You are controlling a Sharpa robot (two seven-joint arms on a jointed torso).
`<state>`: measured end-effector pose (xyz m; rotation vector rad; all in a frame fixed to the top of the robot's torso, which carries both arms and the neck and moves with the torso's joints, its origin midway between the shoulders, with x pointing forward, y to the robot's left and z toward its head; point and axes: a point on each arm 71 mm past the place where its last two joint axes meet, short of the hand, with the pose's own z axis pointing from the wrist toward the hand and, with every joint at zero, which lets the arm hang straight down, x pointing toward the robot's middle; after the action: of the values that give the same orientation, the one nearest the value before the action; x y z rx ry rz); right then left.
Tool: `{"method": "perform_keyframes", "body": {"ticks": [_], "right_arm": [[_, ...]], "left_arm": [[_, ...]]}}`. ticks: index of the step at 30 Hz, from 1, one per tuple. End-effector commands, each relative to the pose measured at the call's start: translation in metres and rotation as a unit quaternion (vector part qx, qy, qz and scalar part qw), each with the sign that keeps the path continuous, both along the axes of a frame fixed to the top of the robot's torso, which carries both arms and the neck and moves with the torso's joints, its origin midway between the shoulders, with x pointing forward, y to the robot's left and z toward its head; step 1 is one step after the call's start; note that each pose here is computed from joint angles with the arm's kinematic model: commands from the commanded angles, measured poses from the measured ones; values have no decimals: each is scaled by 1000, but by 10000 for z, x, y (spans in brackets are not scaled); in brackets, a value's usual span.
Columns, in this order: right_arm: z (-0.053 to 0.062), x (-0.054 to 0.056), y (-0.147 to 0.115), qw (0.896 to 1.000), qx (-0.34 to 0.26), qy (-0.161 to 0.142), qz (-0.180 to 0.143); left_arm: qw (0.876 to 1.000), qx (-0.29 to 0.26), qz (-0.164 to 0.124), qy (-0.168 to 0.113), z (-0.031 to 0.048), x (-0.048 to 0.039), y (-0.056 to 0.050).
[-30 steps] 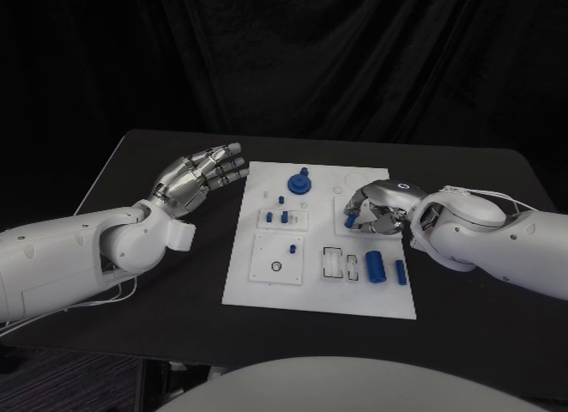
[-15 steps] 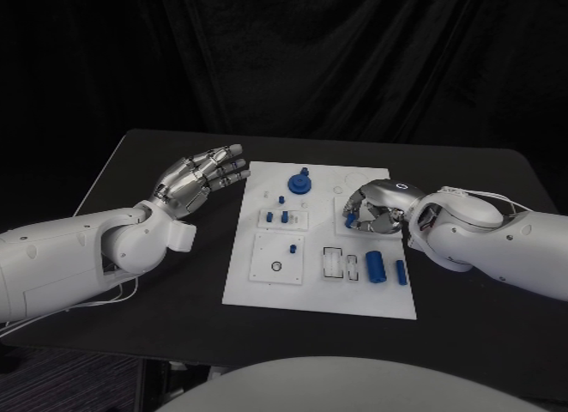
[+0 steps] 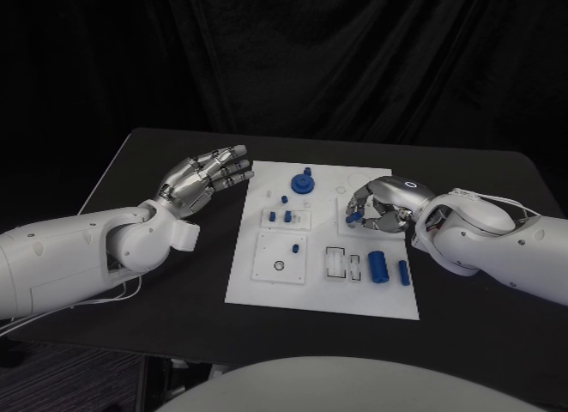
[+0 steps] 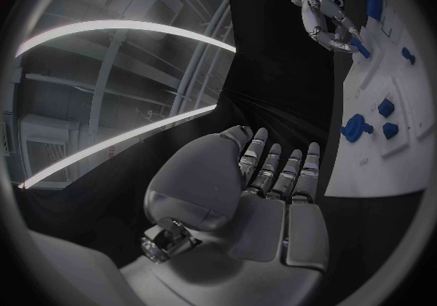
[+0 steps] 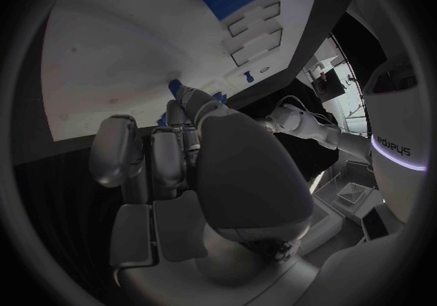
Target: Assemble the parts on the task board
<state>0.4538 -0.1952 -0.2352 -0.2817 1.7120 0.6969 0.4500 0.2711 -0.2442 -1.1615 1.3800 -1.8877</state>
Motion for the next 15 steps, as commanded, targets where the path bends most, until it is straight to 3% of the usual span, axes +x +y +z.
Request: {"method": "perform_keyframes", "body": {"ticks": [1,6,11,15], "right_arm": [[79,-19,5,999,26,-23,-6],[208,-75,34,999,34,-26,-1],[325,-227,145,999,42,-17,21],[353,-343,270,998,45,-4,44]], "left_arm": [[1000,-18,1,-15,26,-4,-3],[1000,-17,1,-14,22,-3,-6],[1000,-15,0,-11,14,3,-6],[1000,-14,-1,-10,9,7,-8]]}}
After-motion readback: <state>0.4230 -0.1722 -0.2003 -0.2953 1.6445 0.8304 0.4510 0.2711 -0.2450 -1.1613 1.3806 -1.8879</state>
